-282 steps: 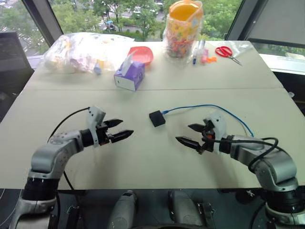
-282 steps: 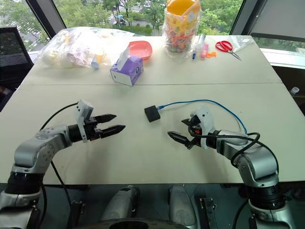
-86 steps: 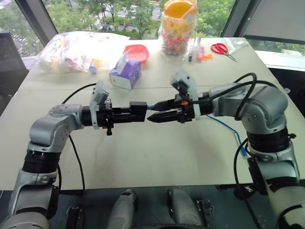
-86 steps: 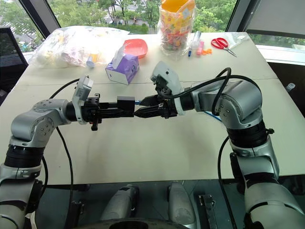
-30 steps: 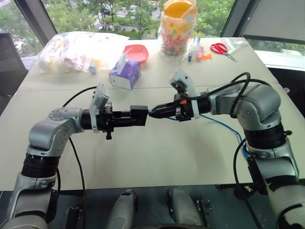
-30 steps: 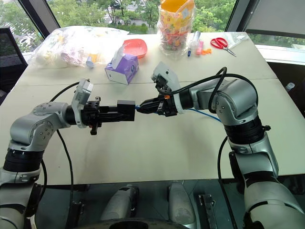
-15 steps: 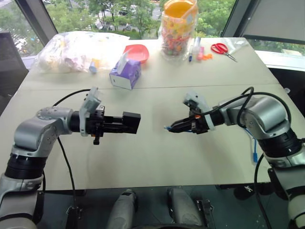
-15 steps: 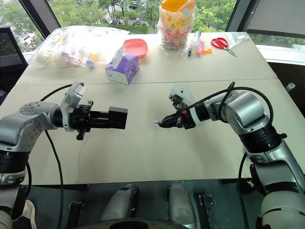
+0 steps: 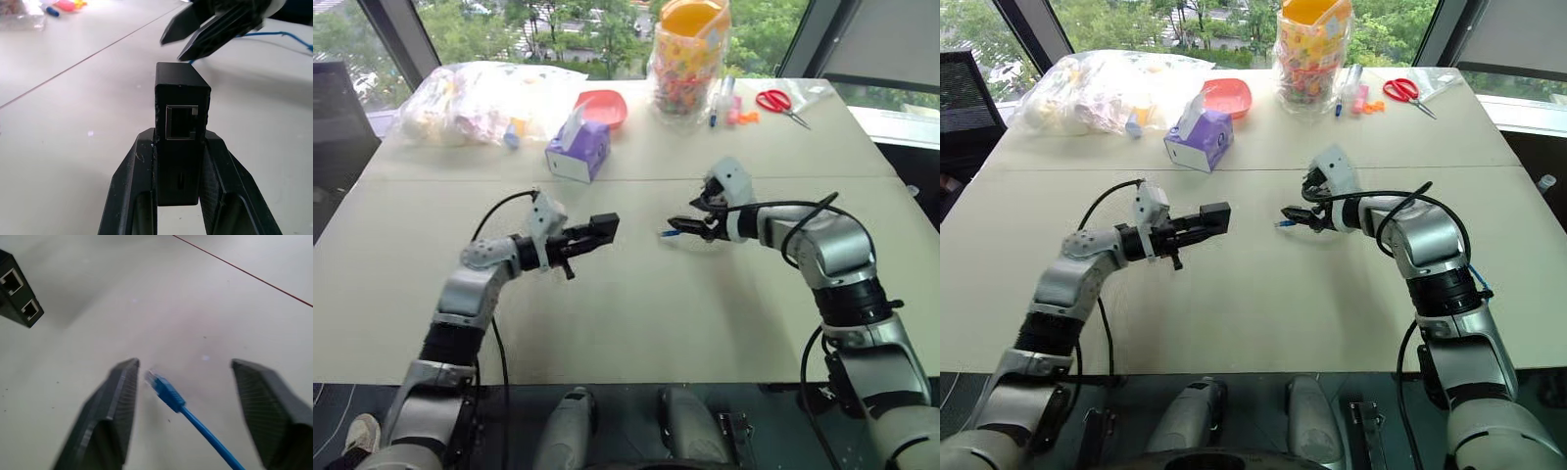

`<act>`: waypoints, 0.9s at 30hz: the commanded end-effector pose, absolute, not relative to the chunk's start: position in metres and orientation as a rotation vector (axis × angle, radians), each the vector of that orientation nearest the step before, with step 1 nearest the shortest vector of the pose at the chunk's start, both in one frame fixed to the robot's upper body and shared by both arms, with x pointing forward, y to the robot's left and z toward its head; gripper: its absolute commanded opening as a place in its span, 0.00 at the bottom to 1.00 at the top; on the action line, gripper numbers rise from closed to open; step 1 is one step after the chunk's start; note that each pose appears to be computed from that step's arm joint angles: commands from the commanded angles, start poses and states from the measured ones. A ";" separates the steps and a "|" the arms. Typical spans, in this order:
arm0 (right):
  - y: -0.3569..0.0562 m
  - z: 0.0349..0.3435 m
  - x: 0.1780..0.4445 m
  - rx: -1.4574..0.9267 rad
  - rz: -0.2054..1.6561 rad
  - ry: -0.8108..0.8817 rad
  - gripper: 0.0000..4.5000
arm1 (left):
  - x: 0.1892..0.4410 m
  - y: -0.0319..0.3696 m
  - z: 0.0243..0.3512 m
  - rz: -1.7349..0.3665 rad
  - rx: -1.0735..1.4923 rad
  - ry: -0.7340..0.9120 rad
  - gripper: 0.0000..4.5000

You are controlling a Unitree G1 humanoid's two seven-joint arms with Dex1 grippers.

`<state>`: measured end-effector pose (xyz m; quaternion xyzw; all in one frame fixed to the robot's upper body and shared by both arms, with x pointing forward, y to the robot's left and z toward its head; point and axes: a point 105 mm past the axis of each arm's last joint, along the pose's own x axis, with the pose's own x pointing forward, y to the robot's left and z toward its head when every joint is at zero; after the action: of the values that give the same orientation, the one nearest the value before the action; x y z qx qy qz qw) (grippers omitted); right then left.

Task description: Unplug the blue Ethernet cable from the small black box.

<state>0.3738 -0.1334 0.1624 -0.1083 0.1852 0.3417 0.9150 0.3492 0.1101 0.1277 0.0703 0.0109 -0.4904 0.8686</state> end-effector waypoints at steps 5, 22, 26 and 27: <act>-0.149 0.188 0.344 -0.166 0.686 0.328 0.99 | 0.366 0.101 0.119 -0.940 0.182 -0.048 0.11; -0.154 0.160 0.303 -0.102 0.676 0.430 1.00 | 0.353 0.162 0.090 -0.905 0.191 0.098 0.99; -0.149 0.160 0.293 -0.091 0.729 0.430 1.00 | 0.343 0.175 0.109 -0.912 0.164 0.115 0.99; -0.147 0.160 0.290 -0.092 0.745 0.431 1.00 | 0.341 0.177 0.114 -0.913 0.156 0.113 0.99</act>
<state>0.2960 -0.1519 0.1496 -0.0373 0.2297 0.3421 0.9104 0.3420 0.1772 0.0923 0.0816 0.0826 -0.4345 0.8931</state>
